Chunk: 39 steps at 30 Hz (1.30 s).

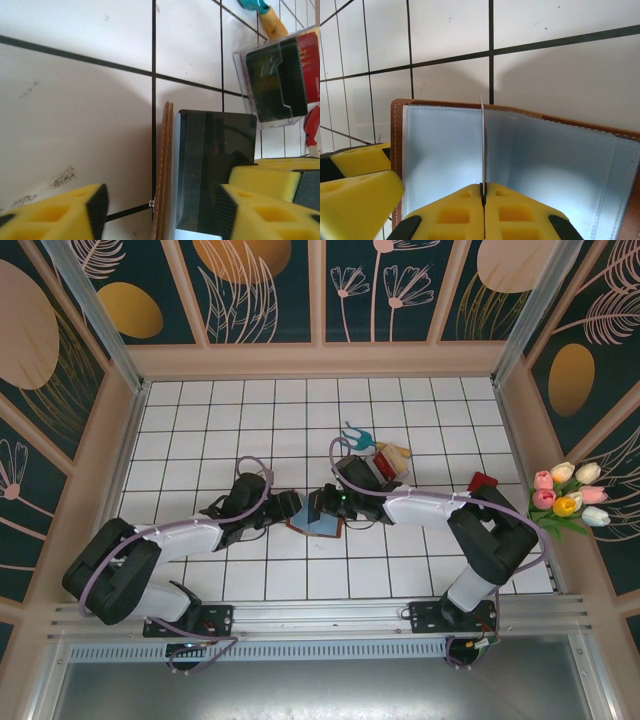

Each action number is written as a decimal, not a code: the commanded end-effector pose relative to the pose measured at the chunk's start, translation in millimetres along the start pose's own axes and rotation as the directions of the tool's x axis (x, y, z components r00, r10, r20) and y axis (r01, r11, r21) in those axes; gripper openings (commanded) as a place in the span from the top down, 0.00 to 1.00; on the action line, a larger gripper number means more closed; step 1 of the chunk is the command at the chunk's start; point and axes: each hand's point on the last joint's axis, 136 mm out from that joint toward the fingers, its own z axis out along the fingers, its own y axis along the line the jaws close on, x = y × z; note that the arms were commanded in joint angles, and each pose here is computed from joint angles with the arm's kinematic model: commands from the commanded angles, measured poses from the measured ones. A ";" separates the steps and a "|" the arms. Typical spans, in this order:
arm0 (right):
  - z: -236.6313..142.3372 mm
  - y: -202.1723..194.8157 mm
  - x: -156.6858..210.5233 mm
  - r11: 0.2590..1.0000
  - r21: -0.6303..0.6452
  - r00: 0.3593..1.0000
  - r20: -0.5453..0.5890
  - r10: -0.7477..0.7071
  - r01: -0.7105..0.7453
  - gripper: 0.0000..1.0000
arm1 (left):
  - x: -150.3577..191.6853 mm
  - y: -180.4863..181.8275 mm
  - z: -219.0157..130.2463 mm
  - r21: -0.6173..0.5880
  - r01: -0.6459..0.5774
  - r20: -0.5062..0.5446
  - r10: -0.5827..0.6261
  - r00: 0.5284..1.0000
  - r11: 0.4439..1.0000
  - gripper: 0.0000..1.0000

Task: Put the credit cards into the card holder
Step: Flip over the card slot on the card holder, then insert the credit card into the card slot.

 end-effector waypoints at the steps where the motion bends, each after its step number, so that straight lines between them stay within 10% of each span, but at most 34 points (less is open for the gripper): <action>1: 1.4 0.5 -1.2 0.999 0.029 1.000 0.002 -0.029 0.028 0.92 | -1.0 -7.7 6.2 0.017 -0.039 -0.015 0.039 0.999 0.999 0.57; 9: -15.2 -31.5 -4.1 0.981 0.192 0.998 0.051 -0.044 0.033 0.92 | 5.1 16.7 9.7 -0.065 -0.015 -0.012 0.014 1.000 0.998 0.96; 17: -38.5 -52.0 -3.0 0.971 0.240 0.995 0.091 -0.040 0.017 0.91 | 14.7 21.8 9.9 -0.032 0.037 -0.016 -0.037 0.999 0.999 0.94; 26: -63.4 26.5 -26.1 0.997 -0.038 0.980 0.192 -0.056 0.065 0.90 | 18.5 9.8 14.8 0.060 0.120 -0.018 -0.119 0.993 0.991 0.91; 39: -11.1 5.3 -3.0 0.999 -0.004 0.992 0.120 -0.038 0.039 0.93 | 20.8 16.3 16.4 0.030 0.129 -0.015 -0.128 0.992 0.991 0.84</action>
